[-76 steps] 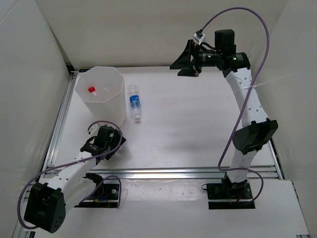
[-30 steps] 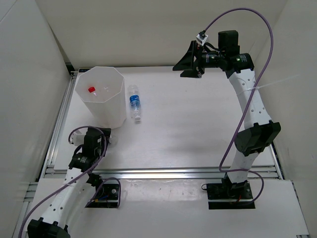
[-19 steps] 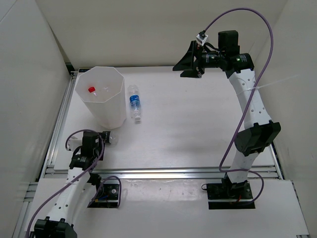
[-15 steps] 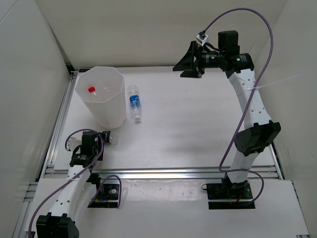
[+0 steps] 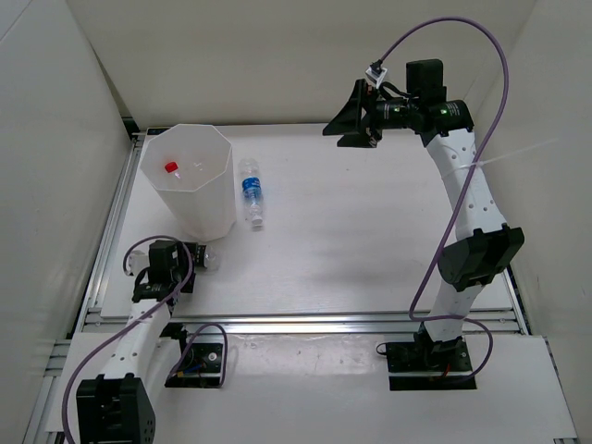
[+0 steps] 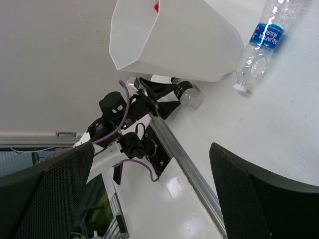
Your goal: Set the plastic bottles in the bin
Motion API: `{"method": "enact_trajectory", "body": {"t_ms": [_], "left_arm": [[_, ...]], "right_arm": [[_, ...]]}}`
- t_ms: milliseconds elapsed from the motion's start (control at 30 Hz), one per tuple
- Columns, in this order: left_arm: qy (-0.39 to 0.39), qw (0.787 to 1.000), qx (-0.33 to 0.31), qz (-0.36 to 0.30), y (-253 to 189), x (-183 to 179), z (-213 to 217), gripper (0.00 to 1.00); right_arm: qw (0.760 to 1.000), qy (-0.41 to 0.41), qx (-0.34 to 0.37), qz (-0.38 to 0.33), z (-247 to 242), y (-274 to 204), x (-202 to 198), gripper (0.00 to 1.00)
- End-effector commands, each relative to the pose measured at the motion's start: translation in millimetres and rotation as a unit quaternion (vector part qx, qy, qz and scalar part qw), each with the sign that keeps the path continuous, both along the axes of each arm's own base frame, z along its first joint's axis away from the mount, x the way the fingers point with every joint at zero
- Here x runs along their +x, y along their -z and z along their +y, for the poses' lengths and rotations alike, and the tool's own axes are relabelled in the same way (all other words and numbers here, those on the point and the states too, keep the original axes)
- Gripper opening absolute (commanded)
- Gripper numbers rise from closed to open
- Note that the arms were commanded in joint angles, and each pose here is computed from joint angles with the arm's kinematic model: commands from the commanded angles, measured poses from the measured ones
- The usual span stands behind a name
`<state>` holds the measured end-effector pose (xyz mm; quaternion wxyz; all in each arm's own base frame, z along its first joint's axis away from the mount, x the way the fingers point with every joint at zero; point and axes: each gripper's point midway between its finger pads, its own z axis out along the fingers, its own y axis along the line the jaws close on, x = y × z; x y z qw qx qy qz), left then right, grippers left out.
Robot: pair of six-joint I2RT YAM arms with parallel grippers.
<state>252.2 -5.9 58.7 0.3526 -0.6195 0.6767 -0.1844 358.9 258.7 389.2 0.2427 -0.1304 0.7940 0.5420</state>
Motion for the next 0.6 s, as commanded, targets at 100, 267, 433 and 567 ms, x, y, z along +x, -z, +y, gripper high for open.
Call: {"method": "enact_trajectory", "body": {"t_ms": [100,267,433,567], "left_arm": [[0.031,0.999,-0.018,-0.021,6,11,-6,1.0],[0.048,0.998,-0.031,0.004,18,13,-10,1.0],[0.058,0.998,-0.034,0.02,21,17,-10,0.98],[0.068,0.997,-0.031,0.028,22,20,-7,0.89]], "right_arm": [[1.0,0.002,-0.002,-0.015,-7,-4,-3,1.0],[1.0,0.007,-0.003,-0.01,-11,-1,0,1.0],[1.0,0.011,-0.006,-0.006,-11,3,1,1.0],[1.0,0.015,-0.006,-0.006,-14,3,4,1.0]]}}
